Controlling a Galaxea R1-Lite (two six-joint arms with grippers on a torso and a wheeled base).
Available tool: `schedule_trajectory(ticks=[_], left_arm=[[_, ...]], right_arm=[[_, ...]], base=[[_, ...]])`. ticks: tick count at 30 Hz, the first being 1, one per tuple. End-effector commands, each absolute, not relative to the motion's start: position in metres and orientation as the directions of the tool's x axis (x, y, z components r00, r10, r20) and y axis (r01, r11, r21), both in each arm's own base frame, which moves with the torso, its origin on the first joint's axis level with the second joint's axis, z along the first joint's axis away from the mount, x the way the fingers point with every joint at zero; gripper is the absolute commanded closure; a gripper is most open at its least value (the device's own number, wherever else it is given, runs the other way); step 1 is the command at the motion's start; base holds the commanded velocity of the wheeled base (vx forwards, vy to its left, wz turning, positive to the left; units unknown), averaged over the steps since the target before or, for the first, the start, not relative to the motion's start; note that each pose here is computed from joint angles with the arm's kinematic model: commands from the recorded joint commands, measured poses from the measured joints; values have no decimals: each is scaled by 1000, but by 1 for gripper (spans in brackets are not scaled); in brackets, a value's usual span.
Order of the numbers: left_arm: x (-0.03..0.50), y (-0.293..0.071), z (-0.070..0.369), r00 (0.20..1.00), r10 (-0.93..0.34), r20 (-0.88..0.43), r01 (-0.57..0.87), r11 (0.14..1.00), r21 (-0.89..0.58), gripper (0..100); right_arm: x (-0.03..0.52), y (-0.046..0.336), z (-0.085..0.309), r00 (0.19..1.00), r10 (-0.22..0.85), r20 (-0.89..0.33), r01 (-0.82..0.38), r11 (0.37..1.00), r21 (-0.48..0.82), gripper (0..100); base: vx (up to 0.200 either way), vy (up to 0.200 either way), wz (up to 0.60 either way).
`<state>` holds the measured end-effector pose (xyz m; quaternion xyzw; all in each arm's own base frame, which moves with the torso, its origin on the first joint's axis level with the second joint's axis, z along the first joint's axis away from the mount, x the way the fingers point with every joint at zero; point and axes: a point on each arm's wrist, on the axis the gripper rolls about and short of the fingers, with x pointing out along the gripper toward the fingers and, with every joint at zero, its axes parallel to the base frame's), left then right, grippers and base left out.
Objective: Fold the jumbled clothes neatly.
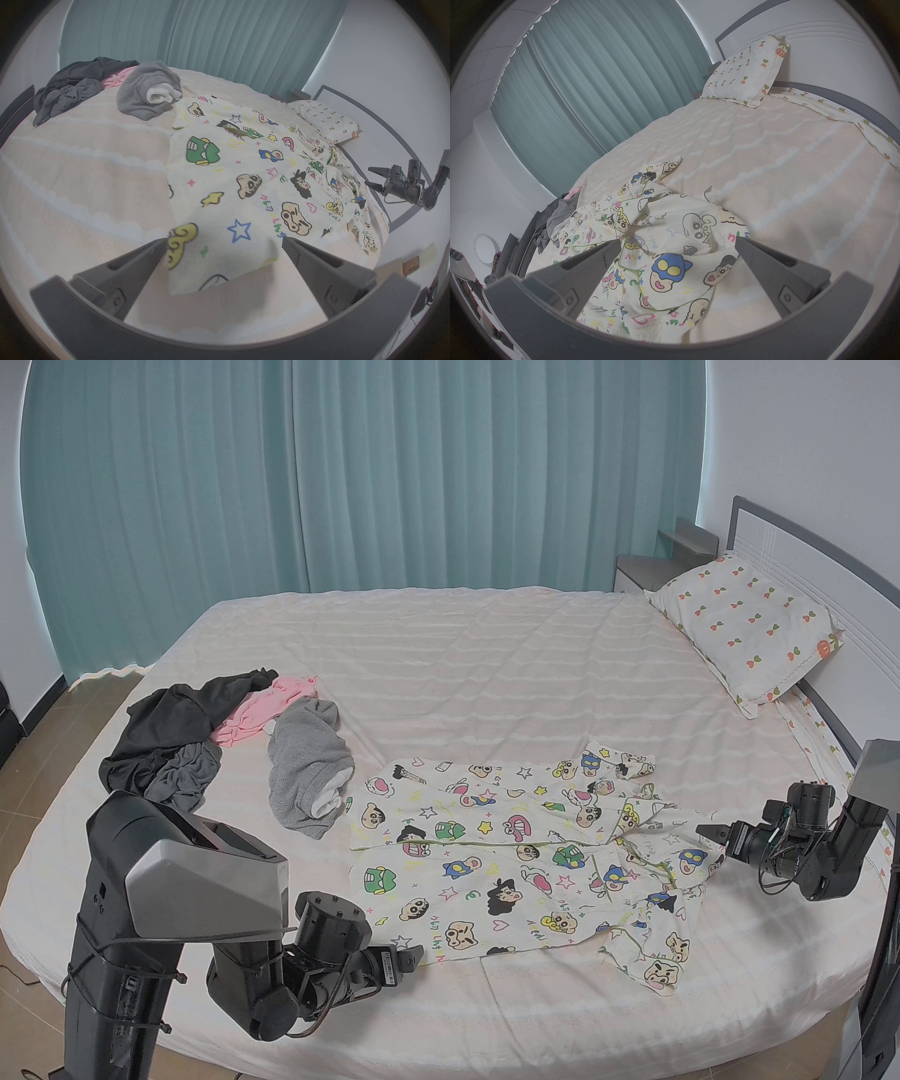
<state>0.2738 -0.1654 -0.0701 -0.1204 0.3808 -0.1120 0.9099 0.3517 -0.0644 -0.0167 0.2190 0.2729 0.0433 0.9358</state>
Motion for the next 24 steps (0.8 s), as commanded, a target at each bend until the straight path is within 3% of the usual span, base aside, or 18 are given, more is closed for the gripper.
schedule_trajectory(ticks=[1,9,12,24], left_arm=[[275,-170,-72,679,-300,-670,120,946,-302,100],[275,-170,-73,678,-291,-675,114,949,-295,100],[274,-167,-73,698,-245,-673,78,960,-269,100],[282,-163,-67,740,-214,-637,-27,938,-346,100]], right_arm=[[350,-63,-13,849,202,-488,34,901,432,0],[332,-61,-5,835,234,-498,15,895,447,0],[309,-53,4,804,302,-512,-32,882,470,0],[259,-36,-29,657,353,-666,-82,911,403,0]], base=[[0,0,0],[0,0,0],[0,0,0],[0,0,0]])
